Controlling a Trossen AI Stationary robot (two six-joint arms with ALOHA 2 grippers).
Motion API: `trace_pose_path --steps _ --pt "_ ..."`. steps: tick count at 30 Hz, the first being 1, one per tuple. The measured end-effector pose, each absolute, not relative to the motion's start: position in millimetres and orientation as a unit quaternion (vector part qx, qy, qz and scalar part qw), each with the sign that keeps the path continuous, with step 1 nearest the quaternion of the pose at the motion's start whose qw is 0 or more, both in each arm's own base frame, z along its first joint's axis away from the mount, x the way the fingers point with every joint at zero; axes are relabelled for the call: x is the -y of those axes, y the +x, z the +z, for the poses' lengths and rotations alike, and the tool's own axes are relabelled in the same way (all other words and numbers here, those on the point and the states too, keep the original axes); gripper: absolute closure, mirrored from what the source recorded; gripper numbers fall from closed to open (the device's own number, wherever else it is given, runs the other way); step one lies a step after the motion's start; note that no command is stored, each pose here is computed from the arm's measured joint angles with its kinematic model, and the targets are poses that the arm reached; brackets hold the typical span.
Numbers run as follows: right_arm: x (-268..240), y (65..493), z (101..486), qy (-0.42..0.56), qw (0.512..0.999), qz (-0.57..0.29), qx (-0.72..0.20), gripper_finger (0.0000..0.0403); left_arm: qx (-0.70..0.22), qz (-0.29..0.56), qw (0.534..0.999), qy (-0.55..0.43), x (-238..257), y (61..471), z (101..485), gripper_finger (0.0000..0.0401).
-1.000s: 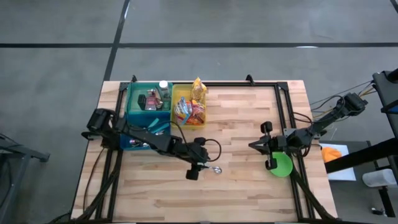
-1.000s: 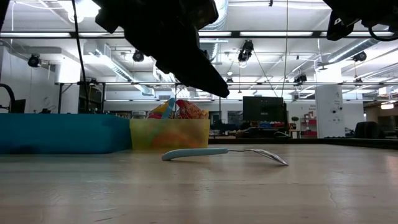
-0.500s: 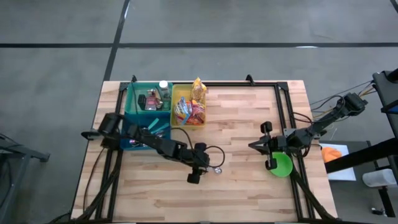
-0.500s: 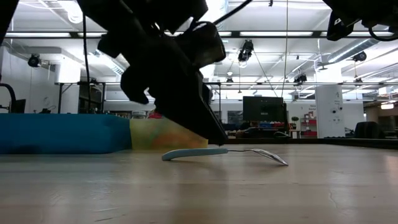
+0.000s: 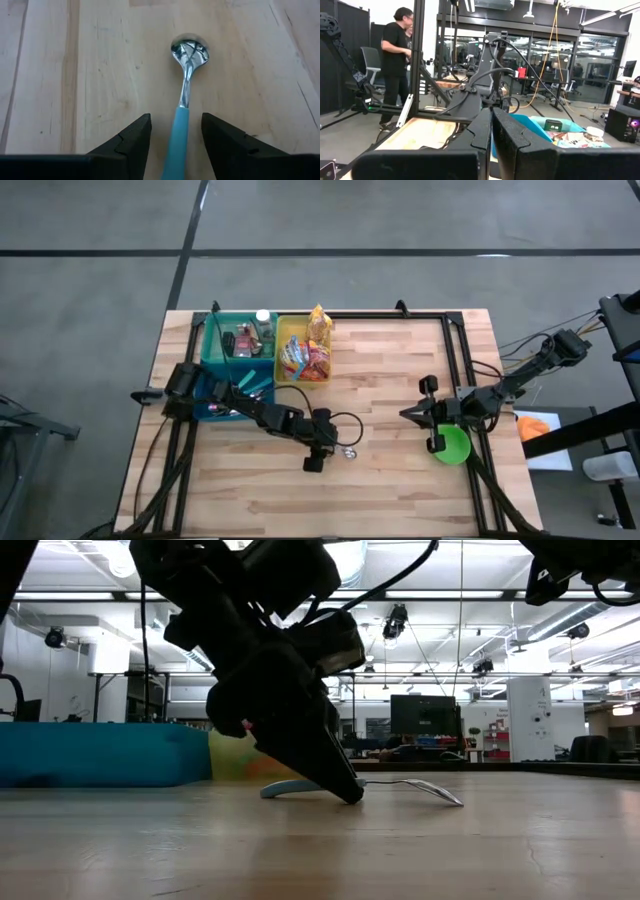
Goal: Pick & Place Food Item
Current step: Put the light blue spoon into the blue bin
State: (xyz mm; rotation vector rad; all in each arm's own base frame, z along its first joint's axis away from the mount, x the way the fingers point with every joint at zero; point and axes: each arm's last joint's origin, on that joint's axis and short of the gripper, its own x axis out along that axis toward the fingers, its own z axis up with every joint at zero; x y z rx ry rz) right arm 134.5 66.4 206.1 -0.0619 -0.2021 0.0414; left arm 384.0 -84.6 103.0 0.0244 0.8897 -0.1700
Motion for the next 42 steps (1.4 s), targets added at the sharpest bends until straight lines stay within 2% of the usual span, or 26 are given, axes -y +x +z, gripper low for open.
trace_pose_path --steps 17,34,42 --pt "-66.4 134.5 206.2 -0.031 0.994 0.021 0.101 0.039 -0.431 -0.079 0.899 0.011 83.6 384.1 101.9 0.0365" --pt "-66.4 134.5 206.2 -0.031 0.994 0.021 0.101 0.039 -0.428 -0.08 0.9 0.01 83.7 383.8 104.7 0.0377" --pt "-66.4 134.5 206.2 -0.031 0.994 0.021 0.101 0.039 -0.428 -0.058 0.901 0.023 80.4 374.5 134.5 0.0377"
